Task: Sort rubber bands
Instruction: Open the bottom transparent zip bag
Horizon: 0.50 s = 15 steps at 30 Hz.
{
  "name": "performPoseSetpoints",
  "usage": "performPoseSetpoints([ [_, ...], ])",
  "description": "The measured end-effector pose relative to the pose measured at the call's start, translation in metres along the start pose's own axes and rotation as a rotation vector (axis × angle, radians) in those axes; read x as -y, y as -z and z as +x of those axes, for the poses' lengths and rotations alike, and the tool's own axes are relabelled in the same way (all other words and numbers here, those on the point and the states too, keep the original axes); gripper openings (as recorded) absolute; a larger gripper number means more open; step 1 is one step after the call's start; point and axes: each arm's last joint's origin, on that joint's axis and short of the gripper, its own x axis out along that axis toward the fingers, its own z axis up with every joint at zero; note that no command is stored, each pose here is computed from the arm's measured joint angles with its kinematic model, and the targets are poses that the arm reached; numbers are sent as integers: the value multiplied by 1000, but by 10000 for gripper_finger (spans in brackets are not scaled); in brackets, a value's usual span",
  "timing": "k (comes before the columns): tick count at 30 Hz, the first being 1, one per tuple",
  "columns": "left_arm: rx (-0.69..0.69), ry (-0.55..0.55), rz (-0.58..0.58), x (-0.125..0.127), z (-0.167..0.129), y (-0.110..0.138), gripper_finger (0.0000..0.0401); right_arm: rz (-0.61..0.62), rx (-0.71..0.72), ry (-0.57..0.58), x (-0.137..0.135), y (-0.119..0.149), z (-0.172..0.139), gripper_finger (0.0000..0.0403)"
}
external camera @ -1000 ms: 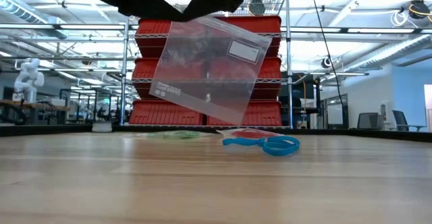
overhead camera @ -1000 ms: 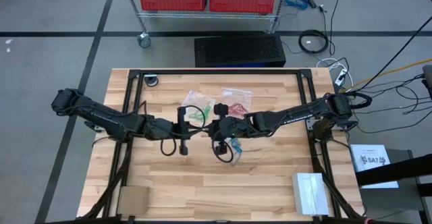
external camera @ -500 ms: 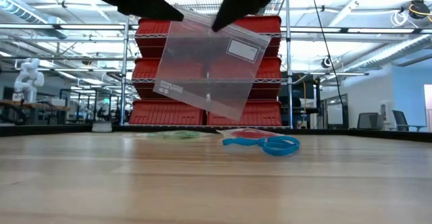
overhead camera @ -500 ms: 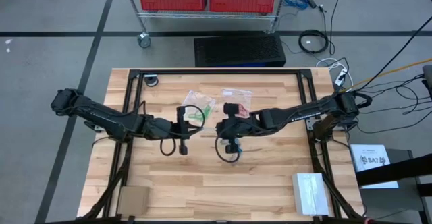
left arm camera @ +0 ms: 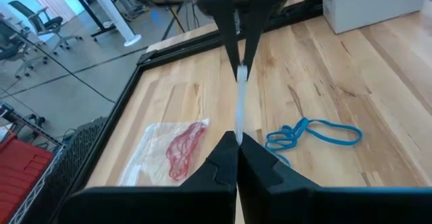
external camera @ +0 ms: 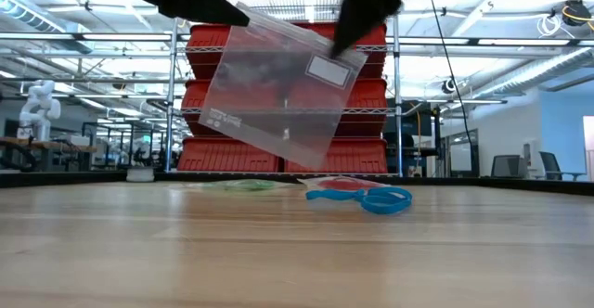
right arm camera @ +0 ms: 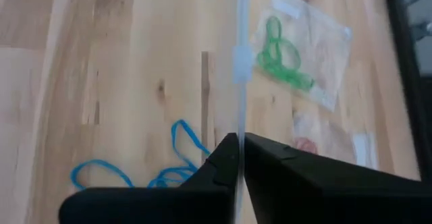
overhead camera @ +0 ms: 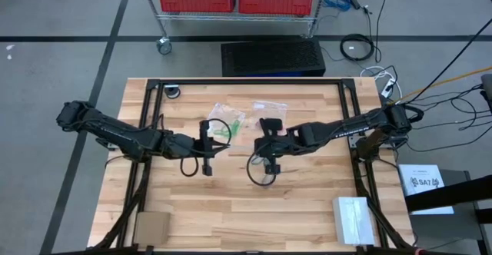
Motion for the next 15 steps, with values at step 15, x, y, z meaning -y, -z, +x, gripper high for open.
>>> performPoseSetpoints([
  [15, 1, 0, 0, 0, 0, 0, 1, 52, -35, 8, 0, 3, 0, 8],
])
